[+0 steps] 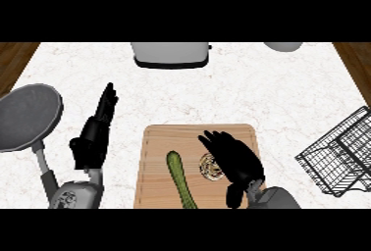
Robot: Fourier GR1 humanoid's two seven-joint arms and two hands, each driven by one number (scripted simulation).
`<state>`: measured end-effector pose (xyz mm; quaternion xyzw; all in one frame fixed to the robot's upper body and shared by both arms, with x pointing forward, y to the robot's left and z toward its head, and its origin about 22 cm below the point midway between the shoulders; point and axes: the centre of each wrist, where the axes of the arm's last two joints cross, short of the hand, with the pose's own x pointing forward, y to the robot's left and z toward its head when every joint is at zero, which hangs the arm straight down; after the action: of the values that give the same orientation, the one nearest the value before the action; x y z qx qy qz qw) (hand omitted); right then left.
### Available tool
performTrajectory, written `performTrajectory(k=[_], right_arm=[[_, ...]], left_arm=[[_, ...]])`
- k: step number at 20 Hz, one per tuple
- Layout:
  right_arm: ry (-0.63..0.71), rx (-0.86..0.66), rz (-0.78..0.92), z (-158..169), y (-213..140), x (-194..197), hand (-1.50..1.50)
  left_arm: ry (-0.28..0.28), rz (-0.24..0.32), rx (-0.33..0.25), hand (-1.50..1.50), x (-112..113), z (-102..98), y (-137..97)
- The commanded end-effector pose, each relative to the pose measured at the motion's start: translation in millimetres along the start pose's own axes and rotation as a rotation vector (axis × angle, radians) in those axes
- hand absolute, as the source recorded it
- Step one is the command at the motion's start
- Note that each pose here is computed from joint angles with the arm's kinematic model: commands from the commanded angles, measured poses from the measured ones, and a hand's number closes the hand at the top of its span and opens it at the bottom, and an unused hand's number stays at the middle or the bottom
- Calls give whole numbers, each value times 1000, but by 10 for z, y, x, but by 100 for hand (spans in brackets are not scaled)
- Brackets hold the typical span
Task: Pick the cupcake from the cutting board and place it in the tiered basket
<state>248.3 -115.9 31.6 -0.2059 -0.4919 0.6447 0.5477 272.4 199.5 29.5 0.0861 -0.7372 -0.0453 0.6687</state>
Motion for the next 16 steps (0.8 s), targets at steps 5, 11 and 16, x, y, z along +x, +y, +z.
performTrajectory(k=[5, 11, 16], right_arm=[[-17, 29, -28, -88, 321, 42, -150], [-9, -64, -88, -151, 439, -55, 150], [-50, -192, 79, -182, 411, -146, 150]], left_arm=[[-17, 6, -16, 0, 20, -135, 81], [4, 0, -3, 0, -61, -72, 77], [1, -3, -13, 0, 142, 28, -72]])
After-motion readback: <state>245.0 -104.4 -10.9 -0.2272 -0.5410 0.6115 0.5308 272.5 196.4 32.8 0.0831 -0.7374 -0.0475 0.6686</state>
